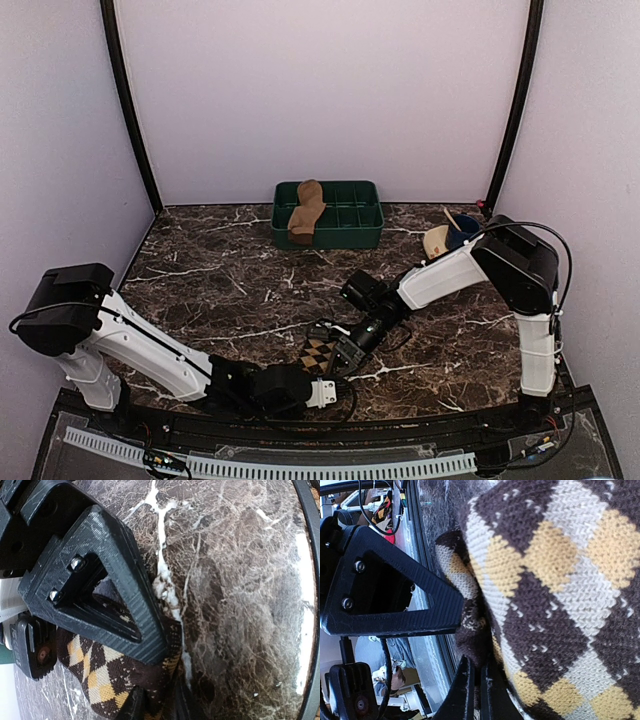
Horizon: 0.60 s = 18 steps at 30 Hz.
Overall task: Roll the socks
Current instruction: Place the sock at the center of the board.
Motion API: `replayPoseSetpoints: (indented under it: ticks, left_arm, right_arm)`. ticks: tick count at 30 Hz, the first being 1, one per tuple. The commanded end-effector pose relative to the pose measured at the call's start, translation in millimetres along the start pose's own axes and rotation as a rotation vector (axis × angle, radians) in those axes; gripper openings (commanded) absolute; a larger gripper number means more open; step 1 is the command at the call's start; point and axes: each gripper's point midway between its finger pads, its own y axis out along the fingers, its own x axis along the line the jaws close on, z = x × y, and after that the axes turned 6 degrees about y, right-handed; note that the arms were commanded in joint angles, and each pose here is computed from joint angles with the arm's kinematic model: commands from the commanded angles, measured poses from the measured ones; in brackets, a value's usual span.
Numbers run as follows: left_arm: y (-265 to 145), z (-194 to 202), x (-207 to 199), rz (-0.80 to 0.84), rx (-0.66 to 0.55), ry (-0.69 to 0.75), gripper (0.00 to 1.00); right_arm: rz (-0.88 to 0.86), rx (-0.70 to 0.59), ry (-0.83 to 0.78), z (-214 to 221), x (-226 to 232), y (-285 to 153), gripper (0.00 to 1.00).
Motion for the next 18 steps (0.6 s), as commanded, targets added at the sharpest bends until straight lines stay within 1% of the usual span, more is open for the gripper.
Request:
replayPoseSetpoints:
  ticks: [1,5,9,18]
  left_arm:
    - [0.8,2.9,3.2,-0.022,0.019,0.037,0.25]
    - [-0.2,0.6,6.4,-0.036,0.008,0.053,0.25]
    - [4.6,5.0,3.4,-0.038,0.03,0.07,0.25]
    - [3.9,1.1,6.2,-0.05,0.012,0.083,0.26]
  right_arm:
    - [0.036,0.029,0.066,10.4,-16.1,2.1,0.0]
    - [0.034,0.029,0.067,10.3,-16.2,2.0,0.0]
    - [0.035,0.032,0.069,11.5,-16.7,2.5,0.0]
    - [0.032,0.035,0.07,12.5,-17.1,3.1,0.0]
